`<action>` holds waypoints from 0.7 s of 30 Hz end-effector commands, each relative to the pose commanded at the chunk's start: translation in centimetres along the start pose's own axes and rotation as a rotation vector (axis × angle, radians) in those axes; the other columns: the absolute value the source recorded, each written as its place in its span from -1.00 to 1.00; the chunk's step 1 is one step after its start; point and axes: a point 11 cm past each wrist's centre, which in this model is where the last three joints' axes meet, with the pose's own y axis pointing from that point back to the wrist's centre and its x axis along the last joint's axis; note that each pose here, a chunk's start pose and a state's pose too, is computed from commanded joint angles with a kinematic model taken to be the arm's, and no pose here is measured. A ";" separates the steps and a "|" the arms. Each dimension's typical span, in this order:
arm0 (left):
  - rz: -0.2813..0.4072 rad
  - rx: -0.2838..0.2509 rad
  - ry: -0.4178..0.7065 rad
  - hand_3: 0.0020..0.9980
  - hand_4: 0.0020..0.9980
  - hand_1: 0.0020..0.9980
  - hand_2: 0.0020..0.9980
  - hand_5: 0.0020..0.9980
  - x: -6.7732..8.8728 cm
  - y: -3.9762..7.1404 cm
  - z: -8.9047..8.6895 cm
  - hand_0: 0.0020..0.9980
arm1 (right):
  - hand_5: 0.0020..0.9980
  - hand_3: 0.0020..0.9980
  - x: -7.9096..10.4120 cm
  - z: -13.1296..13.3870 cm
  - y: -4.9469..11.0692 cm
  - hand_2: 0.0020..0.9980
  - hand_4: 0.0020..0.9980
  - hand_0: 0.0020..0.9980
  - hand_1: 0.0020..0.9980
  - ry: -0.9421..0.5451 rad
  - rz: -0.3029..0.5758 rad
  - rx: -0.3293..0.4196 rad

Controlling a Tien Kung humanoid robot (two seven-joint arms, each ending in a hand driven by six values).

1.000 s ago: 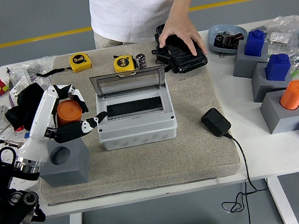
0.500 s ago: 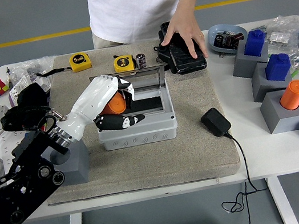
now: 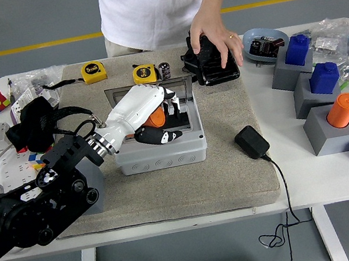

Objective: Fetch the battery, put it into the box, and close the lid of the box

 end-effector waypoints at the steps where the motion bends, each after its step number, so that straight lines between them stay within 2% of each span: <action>1: -0.009 -0.002 -0.007 -0.04 0.73 -0.90 -0.46 -1.00 -0.2 -0.1 0.0 -0.99 | -0.02 0.16 0.0 0.0 0.0 0.37 1.00 0.35 0.36 0.001 0.000 0.000; 5: -0.026 -0.005 -0.032 -0.04 0.73 -0.90 -0.46 -1.00 -0.7 -0.8 0.1 -0.99 | -0.02 0.16 -0.1 0.0 0.0 0.37 1.00 0.35 0.36 0.002 0.000 0.000; 6: -0.027 -0.005 -0.036 0.05 0.79 -0.89 -0.43 -1.00 -0.8 -0.9 0.1 -0.98 | -0.03 0.16 -0.1 0.0 0.0 0.37 1.00 0.35 0.36 0.002 0.000 0.001; 11: -0.019 -0.002 -0.053 0.05 0.79 -0.89 -0.43 -1.00 -1.0 -1.6 0.1 -0.98 | -0.03 0.16 -0.1 0.1 0.0 0.37 1.00 0.35 0.36 0.007 0.001 -0.001; 12: -0.017 0.002 -0.056 0.10 0.88 -0.84 -0.39 -1.00 -1.0 -1.7 0.1 -0.93 | -0.03 0.15 -0.1 0.1 0.0 0.37 1.00 0.35 0.36 0.007 0.001 -0.002; 17: -0.008 0.010 -0.053 0.10 0.88 -0.84 -0.39 -1.00 -1.1 -1.8 -0.2 -0.93 | -0.03 0.15 0.0 0.3 0.0 0.37 1.00 0.35 0.36 0.009 0.001 -0.005; 18: -0.007 0.010 -0.053 0.11 0.92 -0.59 -0.29 -1.00 -1.0 -1.8 -0.2 -0.81 | -0.03 0.15 -0.1 0.3 0.0 0.37 1.00 0.35 0.36 0.010 0.001 -0.005; 21: -0.007 0.014 -0.050 0.11 0.92 -0.59 -0.29 -1.00 -1.1 -1.7 -0.4 -0.81 | -0.03 0.15 -0.1 0.3 0.0 0.37 1.00 0.35 0.36 0.009 -0.001 -0.005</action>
